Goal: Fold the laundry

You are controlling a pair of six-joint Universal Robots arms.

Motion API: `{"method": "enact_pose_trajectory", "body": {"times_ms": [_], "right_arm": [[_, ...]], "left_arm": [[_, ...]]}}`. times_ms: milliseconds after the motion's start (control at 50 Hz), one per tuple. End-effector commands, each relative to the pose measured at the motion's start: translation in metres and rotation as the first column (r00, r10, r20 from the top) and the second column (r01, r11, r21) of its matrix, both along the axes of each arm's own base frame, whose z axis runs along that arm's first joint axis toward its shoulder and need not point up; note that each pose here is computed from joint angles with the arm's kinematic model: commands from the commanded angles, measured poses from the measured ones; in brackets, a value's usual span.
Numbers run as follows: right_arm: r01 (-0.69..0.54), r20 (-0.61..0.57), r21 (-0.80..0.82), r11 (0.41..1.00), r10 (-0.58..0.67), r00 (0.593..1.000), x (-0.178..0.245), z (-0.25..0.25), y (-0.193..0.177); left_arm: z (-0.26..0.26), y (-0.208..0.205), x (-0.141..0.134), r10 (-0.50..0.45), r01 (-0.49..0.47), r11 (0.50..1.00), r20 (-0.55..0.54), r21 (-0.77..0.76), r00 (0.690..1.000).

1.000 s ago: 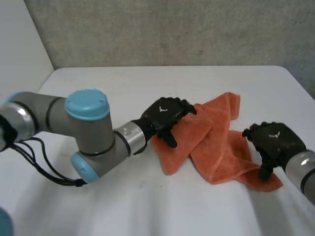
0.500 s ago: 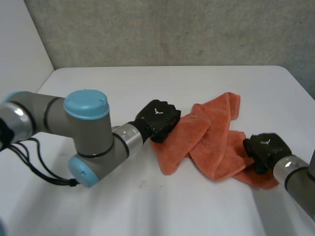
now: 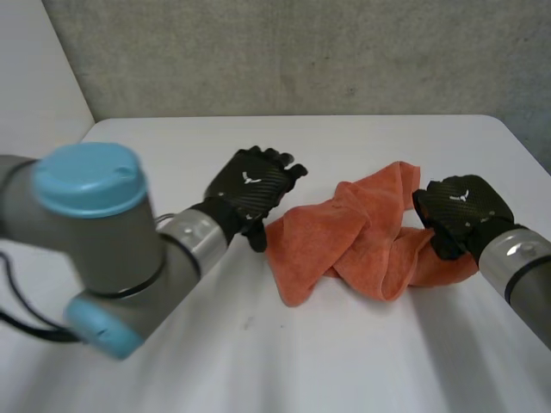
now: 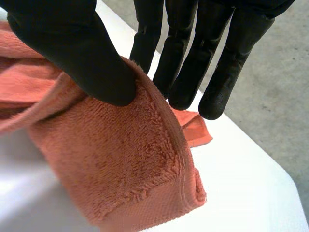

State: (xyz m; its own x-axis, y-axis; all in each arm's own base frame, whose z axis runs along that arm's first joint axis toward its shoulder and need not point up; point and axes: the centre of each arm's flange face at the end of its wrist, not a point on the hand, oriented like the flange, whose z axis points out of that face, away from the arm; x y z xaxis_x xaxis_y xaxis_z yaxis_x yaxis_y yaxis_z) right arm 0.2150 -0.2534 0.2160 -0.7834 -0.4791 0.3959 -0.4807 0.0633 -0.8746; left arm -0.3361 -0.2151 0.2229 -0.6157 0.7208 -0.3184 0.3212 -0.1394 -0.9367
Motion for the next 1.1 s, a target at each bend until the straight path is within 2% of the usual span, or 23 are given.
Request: {"method": "enact_pose_trajectory", "body": {"times_ms": [20, 120, 220, 320, 400, 560, 600, 660, 680, 740, 760, 820, 880, 960, 1060, 1080, 1100], "right_arm": [[-0.011, 0.002, 0.006, 1.0, 0.011, 1.0, -0.005, 0.004, 0.029], [-0.033, 0.011, 0.009, 0.999, 0.033, 0.999, -0.005, 0.003, 0.035], [-0.032, 0.014, 0.011, 0.999, 0.032, 0.999, -0.006, 0.002, 0.033], [-0.034, 0.016, 0.002, 0.999, 0.034, 0.999, -0.006, 0.004, 0.032], [-0.032, 0.02, -0.015, 0.999, 0.033, 0.999, -0.006, 0.009, 0.029], [-0.003, 0.029, -0.056, 0.998, 0.004, 1.0, -0.009, 0.021, 0.009], [-0.002, 0.038, -0.039, 0.999, 0.004, 0.999, -0.005, 0.017, -0.003], [0.005, 0.057, -0.023, 1.0, -0.004, 0.998, -0.001, 0.016, -0.016], [0.005, 0.06, -0.015, 1.0, -0.004, 0.998, -0.001, 0.016, -0.017], [-0.003, 0.06, 0.024, 1.0, 0.002, 0.998, 0.003, 0.012, -0.02], [-0.009, 0.059, 0.037, 0.999, 0.006, 0.998, 0.004, 0.011, -0.02], [-0.043, 0.052, 0.08, 0.996, 0.039, 0.998, 0.015, 0.005, -0.015], [-0.056, 0.049, 0.092, 0.994, 0.052, 0.997, 0.019, 0.002, -0.013], [-0.068, 0.044, 0.114, 0.991, 0.063, 0.997, 0.021, -0.005, -0.01], [-0.063, 0.04, 0.13, 0.99, 0.058, 0.997, 0.019, -0.011, -0.008], [-0.062, 0.039, 0.127, 0.99, 0.057, 0.998, 0.018, -0.01, -0.008], [-0.062, 0.039, 0.123, 0.99, 0.058, 0.998, 0.018, -0.009, -0.007]], "left_arm": [[-0.055, -0.03, -0.058, -0.102, 0.102, 0.994, -0.014, 0.047, 0.995], [-0.092, -0.022, -0.08, -0.247, 0.247, 0.963, -0.013, 0.105, 0.969], [-0.103, -0.017, -0.087, -0.277, 0.276, 0.954, -0.009, 0.118, 0.961], [-0.092, -0.027, -0.082, -0.168, 0.167, 0.984, 0.007, 0.07, 0.986], [-0.053, -0.026, -0.066, -0.063, 0.063, 0.998, -0.009, 0.013, 0.998], [-0.005, 0.012, -0.028, -0.021, 0.021, 1.0, -0.034, 0.003, 0.999], [-0.014, 0.042, -0.008, -0.026, 0.026, 0.995, 0.0, 0.092, 1.0], [-0.023, 0.071, 0.005, -0.043, 0.037, 0.979, 0.024, 0.199, 0.999], [-0.026, 0.094, 0.01, -0.068, 0.057, 0.961, 0.028, 0.27, 0.997], [-0.026, 0.123, 0.014, -0.099, 0.092, 0.928, 0.0, 0.36, 0.995], [-0.027, 0.136, 0.014, -0.107, 0.107, 0.902, -0.025, 0.419, 0.994], [-0.031, 0.148, 0.01, -0.096, 0.121, 0.855, -0.076, 0.504, 0.992], [-0.031, 0.144, 0.004, -0.077, 0.118, 0.842, -0.1, 0.527, 0.992], [-0.019, 0.127, -0.007, -0.063, 0.122, 0.865, -0.136, 0.486, 0.989], [0.006, 0.05, -0.001, 0.072, -0.002, 0.929, -0.176, 0.37, 0.982], [0.006, 0.05, -0.001, 0.072, -0.002, 0.929, -0.177, 0.37, 0.982], [0.011, 0.02, 0.004, 0.106, -0.051, 0.949, -0.163, 0.311, 0.981]]}}
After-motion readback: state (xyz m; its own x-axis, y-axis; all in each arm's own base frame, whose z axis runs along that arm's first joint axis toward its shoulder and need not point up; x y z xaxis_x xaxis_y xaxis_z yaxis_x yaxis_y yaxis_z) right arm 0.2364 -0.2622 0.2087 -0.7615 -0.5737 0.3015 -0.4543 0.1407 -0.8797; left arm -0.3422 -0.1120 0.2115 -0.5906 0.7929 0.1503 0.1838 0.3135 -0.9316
